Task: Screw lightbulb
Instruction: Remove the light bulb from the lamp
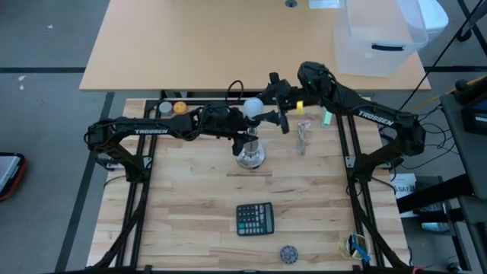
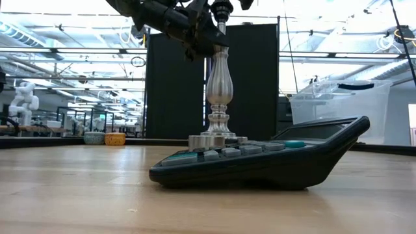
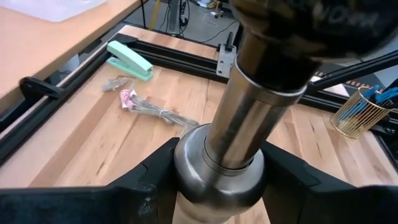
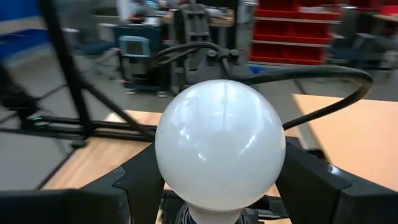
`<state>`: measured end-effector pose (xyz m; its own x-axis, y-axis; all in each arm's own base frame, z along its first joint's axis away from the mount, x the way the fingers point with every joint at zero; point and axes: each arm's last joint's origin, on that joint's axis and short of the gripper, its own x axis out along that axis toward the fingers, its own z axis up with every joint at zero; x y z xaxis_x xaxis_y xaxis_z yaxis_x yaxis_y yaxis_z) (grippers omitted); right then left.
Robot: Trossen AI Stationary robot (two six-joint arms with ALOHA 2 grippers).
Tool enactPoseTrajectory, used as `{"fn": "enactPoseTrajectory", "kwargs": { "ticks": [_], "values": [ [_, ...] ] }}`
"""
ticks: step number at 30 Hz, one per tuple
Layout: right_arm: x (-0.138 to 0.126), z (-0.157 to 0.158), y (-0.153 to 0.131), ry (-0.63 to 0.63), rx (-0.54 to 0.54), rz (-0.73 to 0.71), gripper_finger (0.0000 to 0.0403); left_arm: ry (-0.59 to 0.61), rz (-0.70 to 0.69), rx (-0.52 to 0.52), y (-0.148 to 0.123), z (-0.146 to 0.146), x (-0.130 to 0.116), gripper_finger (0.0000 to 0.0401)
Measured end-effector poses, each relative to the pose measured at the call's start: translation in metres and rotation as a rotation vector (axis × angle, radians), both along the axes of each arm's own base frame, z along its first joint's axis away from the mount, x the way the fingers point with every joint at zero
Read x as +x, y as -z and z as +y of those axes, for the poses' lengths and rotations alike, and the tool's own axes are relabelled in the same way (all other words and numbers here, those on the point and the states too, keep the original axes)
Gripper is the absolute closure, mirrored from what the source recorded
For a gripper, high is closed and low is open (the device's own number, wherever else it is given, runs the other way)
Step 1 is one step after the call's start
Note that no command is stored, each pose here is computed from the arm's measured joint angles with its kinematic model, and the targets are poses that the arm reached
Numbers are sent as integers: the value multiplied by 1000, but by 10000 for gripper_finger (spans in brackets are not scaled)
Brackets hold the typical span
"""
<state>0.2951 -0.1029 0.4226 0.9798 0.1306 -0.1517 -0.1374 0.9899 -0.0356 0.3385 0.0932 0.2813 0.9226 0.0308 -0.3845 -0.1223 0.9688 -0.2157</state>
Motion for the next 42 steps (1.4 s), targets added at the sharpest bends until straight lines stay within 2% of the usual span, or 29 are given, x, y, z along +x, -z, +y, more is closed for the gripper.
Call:
{"fn": "enactPoseTrajectory", "kwargs": {
  "ticks": [7,13,20,26,34,39,42],
  "values": [
    [-7,-33,5,-138,34,-21,149,-2,-10,-25,-1,0,1,226],
    [0,-46,11,-223,72,-51,149,6,-11,-46,0,0,0,226],
    [5,-48,13,-228,107,-60,143,17,-7,-57,0,-1,0,226],
    [5,-44,10,-174,123,-61,99,27,-7,-69,0,-1,0,226],
    [5,-40,-7,-172,118,-156,51,33,-4,-59,0,-2,0,226],
    [0,-37,-33,-151,85,-211,47,34,-3,-52,0,-1,-1,226],
    [-8,-33,-59,-156,45,-264,47,40,0,-39,0,-1,-1,226]
  ]
}}
